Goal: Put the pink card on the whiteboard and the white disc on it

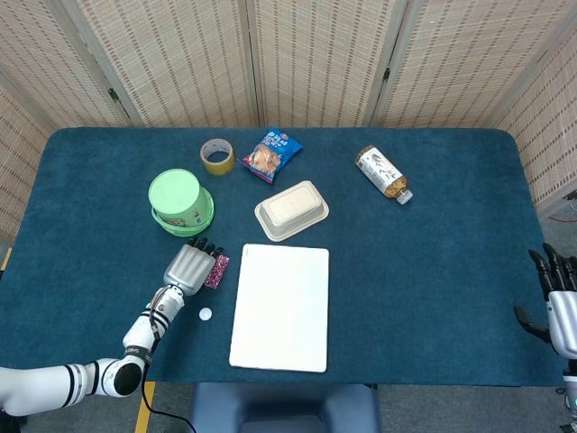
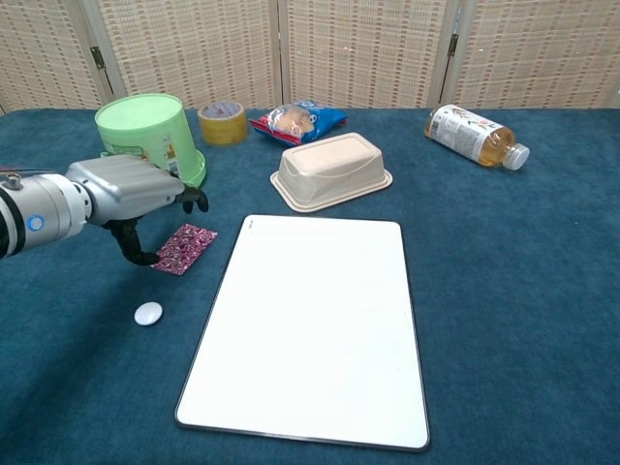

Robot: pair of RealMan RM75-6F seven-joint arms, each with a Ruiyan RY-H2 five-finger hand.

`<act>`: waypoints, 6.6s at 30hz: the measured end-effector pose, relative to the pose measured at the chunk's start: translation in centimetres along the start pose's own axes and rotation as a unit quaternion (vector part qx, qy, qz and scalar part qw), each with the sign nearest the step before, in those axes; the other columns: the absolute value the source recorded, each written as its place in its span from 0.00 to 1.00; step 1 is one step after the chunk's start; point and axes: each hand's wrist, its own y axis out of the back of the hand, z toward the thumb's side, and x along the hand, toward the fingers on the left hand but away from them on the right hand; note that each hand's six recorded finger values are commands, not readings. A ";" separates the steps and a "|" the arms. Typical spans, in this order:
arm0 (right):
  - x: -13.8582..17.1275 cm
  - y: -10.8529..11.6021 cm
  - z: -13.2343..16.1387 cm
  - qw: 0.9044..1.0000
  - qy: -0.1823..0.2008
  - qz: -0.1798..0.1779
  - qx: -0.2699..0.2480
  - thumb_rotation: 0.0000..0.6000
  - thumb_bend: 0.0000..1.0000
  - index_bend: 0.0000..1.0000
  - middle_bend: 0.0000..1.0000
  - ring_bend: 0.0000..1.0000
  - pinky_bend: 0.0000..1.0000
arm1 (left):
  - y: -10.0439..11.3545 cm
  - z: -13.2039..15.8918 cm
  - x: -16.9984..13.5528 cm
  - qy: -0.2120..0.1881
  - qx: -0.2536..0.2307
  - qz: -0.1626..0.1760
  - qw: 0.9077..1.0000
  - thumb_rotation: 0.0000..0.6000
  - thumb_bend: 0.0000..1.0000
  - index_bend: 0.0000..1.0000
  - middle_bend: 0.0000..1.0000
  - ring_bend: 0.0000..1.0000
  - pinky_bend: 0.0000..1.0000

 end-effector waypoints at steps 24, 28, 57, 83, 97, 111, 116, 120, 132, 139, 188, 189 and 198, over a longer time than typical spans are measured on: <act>0.1 -0.3 -0.4 1.000 -0.006 0.005 -0.005 1.00 0.31 0.01 0.03 0.08 0.00 | -0.9 0.5 1.2 0.013 0.019 -0.025 0.999 1.00 0.34 0.18 0.07 0.00 0.00; 0.2 -0.3 -0.5 1.000 -0.007 0.005 -0.005 1.00 0.31 0.01 0.03 0.08 0.00 | -1.0 0.7 1.4 0.011 0.022 -0.028 0.999 1.00 0.34 0.18 0.07 0.00 0.00; 0.5 -0.3 -0.9 1.000 -0.013 0.006 -0.006 1.00 0.31 0.01 0.03 0.08 0.00 | -1.3 1.0 1.3 0.012 0.021 -0.051 0.998 1.00 0.34 0.16 0.04 0.00 0.00; 0.6 -0.4 -1.1 1.000 -0.016 0.006 -0.009 1.00 0.31 0.01 0.03 0.08 0.00 | -0.7 1.1 1.4 0.005 0.021 -0.029 0.999 1.00 0.34 0.27 0.04 0.00 0.00; 0.7 -0.2 -1.2 1.000 -0.016 0.004 -0.008 1.00 0.31 0.01 0.03 0.08 0.00 | 3.2 3.7 -0.8 -0.050 0.027 0.028 0.998 1.00 0.34 0.27 0.04 0.00 0.00; 1.2 -0.1 -1.9 1.000 -0.028 0.005 -0.008 1.00 0.31 0.01 0.03 0.08 0.00 | 5.3 11.0 -0.4 -0.128 0.050 0.045 0.990 1.00 0.34 0.25 0.04 0.00 0.00; 1.3 -0.1 -2.1 0.999 -0.031 0.005 -0.008 1.00 0.31 0.01 0.03 0.08 0.00 | 5.2 12.2 0.0 -0.132 0.058 0.035 0.989 1.00 0.34 0.23 0.04 0.00 0.00; 1.3 -0.2 -2.1 0.999 -0.031 0.005 -0.010 1.00 0.31 0.01 0.03 0.08 0.00 | 4.8 12.8 0.2 -0.133 0.059 0.024 0.989 1.00 0.33 0.19 0.04 0.00 0.00; 1.4 0.1 -2.0 1.000 -0.028 0.001 -0.011 1.00 0.31 0.01 0.03 0.08 0.00 | 5.6 12.4 -0.6 -0.128 0.056 0.033 0.990 1.00 0.33 0.17 0.03 0.00 0.00; 1.4 0.1 -1.8 1.000 -0.024 0.001 -0.011 1.00 0.31 0.01 0.03 0.08 0.00 | 5.7 9.0 -2.1 -0.115 0.052 0.063 0.990 1.00 0.33 0.28 0.04 0.00 0.00; 1.0 0.1 -0.4 1.000 -0.007 0.002 -0.010 1.00 0.31 0.01 0.03 0.08 0.00 | -3.9 2.7 -6.8 -0.094 0.022 0.021 0.995 1.00 0.34 0.46 0.09 0.00 0.00; 1.0 0.1 -0.4 1.000 -0.007 0.002 -0.010 1.00 0.31 0.01 0.03 0.08 0.00 | -4.0 2.7 -6.8 -0.094 0.022 0.020 0.995 1.00 0.34 0.46 0.09 0.00 0.00; 1.1 0.2 -0.5 1.000 -0.009 0.001 -0.009 1.00 0.31 0.01 0.03 0.08 0.00 | -4.3 2.7 -6.5 -0.092 0.018 0.018 0.995 1.00 0.34 0.48 0.10 0.01 0.00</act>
